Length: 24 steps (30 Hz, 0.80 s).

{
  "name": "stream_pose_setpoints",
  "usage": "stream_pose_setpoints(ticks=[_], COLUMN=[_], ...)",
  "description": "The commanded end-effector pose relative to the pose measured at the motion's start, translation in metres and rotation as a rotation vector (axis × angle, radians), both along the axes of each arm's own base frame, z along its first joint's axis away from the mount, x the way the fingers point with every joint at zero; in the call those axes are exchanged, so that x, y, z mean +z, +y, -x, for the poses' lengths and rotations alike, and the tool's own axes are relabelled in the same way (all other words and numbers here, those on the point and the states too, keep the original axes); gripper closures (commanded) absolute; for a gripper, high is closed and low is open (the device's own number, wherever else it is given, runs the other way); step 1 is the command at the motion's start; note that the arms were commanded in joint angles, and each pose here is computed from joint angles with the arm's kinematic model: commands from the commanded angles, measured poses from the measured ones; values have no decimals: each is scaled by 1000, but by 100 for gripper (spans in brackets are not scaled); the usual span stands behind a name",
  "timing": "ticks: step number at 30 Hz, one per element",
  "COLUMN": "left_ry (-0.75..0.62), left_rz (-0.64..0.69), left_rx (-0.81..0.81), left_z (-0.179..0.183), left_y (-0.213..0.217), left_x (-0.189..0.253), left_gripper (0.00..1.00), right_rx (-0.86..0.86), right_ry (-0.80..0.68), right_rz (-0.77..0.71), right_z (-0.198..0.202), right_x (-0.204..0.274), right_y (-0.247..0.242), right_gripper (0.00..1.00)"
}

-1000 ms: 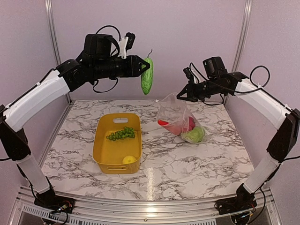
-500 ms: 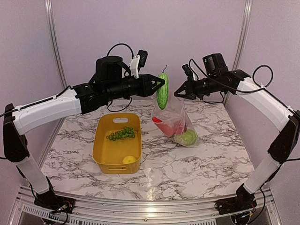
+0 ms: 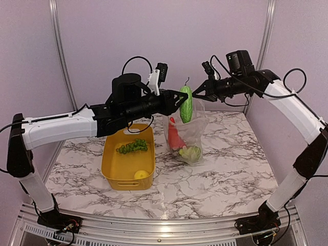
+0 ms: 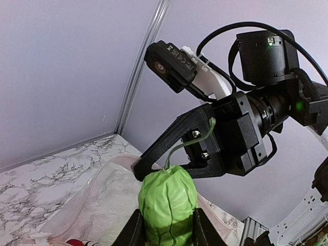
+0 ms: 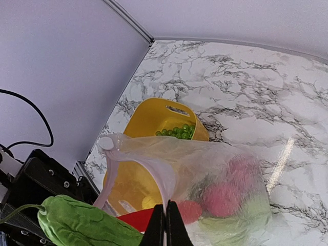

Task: Place the food in the zip-top bag and seal the zipper
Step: Place the fake vegetable in the zipper food storage bag, then adjust the zipper food storage bag at the center of the board.

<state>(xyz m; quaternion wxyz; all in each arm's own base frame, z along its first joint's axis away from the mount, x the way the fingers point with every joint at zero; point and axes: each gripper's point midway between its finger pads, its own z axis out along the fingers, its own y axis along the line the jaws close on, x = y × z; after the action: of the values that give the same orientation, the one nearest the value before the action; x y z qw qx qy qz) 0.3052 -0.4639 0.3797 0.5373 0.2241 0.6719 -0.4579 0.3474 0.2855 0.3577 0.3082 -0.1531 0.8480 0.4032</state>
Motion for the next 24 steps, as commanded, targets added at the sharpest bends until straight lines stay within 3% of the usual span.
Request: stream_pose_setpoints(ticks=[1, 6, 10, 12, 15, 20, 24], left_ry=[-24, -14, -47, -52, 52, 288, 415], left_rz=[-21, -61, -46, -49, -106, -231, -269], left_rx=[110, 150, 175, 207, 349, 444, 424], left_z=[-17, -26, -24, -24, -34, -26, -12], left_y=[1, 0, 10, 19, 48, 79, 84], left_x=[-13, -9, 23, 37, 30, -27, -69], left_gripper=[72, 37, 24, 23, 29, 55, 54], right_rx=[20, 16, 16, 11, 6, 4, 12], right_ry=[-24, -25, -23, -29, -42, -42, -23], right_rz=[-36, -22, -5, 3, 7, 0, -18], right_z=[4, 4, 3, 1, 0, -3, -6], right_x=[20, 15, 5, 3, 2, -9, -21], right_y=[7, 5, 4, 4, 3, 5, 10], right_gripper=[100, 100, 100, 100, 100, 100, 100])
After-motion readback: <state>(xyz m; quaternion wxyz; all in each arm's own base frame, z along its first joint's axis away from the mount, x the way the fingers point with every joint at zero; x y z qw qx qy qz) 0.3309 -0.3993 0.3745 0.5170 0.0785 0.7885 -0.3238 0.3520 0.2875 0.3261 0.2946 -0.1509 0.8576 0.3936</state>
